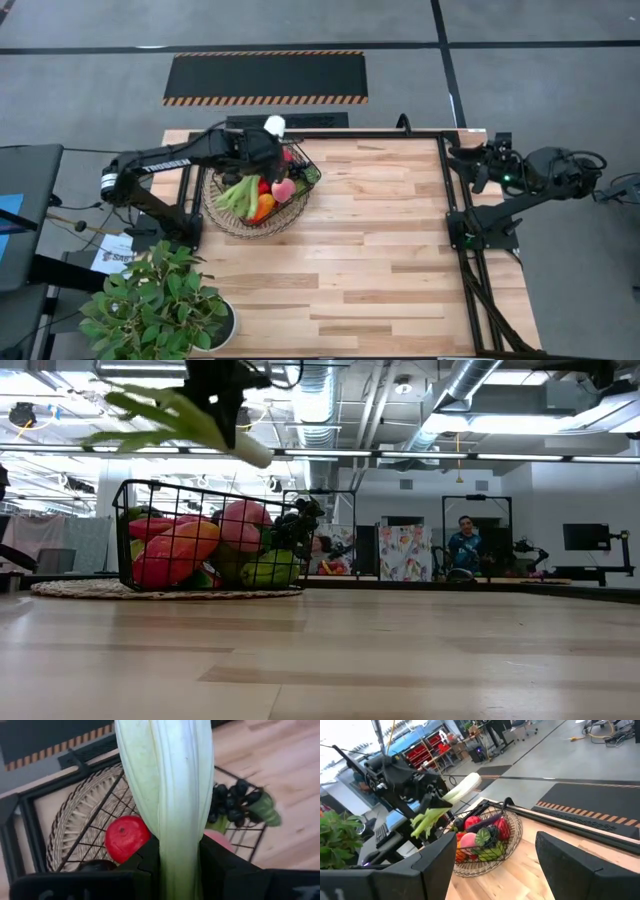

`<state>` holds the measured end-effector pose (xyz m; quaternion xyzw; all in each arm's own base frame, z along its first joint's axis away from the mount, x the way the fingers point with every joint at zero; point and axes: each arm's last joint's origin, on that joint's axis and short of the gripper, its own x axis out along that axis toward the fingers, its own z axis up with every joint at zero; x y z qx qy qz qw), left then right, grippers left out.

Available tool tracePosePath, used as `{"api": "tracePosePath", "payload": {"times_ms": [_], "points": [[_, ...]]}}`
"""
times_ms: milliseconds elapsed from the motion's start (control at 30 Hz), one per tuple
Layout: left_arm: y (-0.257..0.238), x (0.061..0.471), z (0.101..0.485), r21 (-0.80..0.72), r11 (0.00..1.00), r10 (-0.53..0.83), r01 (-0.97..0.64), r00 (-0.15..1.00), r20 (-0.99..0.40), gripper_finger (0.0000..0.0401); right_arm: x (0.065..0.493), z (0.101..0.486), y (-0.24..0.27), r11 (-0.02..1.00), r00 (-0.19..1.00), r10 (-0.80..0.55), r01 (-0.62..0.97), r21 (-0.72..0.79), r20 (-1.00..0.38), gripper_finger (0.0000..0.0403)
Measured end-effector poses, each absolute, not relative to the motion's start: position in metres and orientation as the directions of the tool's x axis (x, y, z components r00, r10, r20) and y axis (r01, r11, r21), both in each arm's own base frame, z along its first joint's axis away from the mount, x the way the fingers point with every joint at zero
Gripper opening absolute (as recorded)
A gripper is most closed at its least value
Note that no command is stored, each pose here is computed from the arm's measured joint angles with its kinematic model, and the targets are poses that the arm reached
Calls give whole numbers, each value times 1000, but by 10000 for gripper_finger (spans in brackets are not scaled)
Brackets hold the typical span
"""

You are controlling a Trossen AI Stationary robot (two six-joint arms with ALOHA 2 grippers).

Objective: Build produce basket
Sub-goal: Put the green celery into the wire basket

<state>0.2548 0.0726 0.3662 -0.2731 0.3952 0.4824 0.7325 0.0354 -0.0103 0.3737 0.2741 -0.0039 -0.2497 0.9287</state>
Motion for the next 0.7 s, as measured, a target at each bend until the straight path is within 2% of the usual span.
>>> {"api": "tracePosePath", "payload": {"times_ms": [233, 567, 700], "points": [[70, 256, 326, 104, 433, 478, -896, 131, -869, 72, 36, 374, -10, 726, 876, -465, 461, 510, -131, 291], [73, 269, 286, 44, 475, 472, -879, 212, -856, 72, 36, 374, -10, 734, 877, -463, 460, 500, -129, 291], [80, 268, 282, 61, 474, 478, -878, 199, -855, 72, 36, 374, -10, 734, 877, -463, 460, 499, -129, 291]]}}
